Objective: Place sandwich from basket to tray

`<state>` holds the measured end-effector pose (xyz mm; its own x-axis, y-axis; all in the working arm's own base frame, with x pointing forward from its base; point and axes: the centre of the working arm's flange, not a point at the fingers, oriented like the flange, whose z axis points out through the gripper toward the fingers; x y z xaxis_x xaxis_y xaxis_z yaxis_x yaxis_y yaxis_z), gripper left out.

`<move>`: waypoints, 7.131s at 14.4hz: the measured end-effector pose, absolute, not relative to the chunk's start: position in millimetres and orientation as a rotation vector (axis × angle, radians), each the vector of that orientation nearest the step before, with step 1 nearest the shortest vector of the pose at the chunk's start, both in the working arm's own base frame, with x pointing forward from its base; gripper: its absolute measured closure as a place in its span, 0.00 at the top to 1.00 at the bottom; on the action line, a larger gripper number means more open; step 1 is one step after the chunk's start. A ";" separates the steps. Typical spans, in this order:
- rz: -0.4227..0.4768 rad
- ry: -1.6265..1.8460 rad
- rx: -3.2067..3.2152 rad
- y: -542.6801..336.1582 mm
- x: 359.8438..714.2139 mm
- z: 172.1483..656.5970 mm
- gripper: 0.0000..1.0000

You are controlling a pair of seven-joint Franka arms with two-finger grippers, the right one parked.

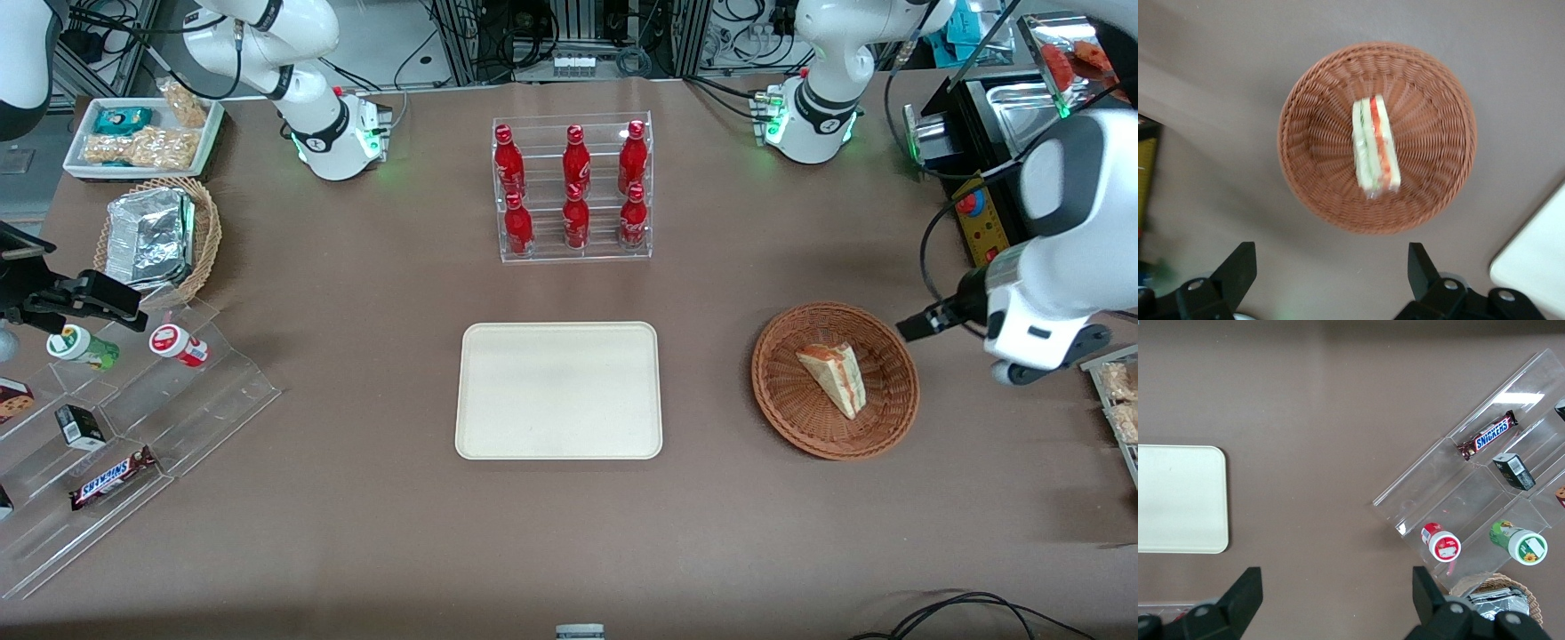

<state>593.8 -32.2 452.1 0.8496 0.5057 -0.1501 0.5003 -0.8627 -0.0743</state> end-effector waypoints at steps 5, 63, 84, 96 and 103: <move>0.173 -0.973 -2.961 -38.3 580.7 376.0 1.00; 0.037 -0.242 -3.204 -526.1 527.2 266.9 0.30; 0.209 -0.442 -3.010 -290.7 566.4 541.7 1.00; 0.486 -0.402 -2.973 -32.8 563.4 589.2 1.00; 0.339 -0.412 -3.039 -26.0 542.4 623.8 1.00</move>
<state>542.4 -26.0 623.8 0.9402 0.2689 -0.2089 0.2565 -0.9628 -0.0849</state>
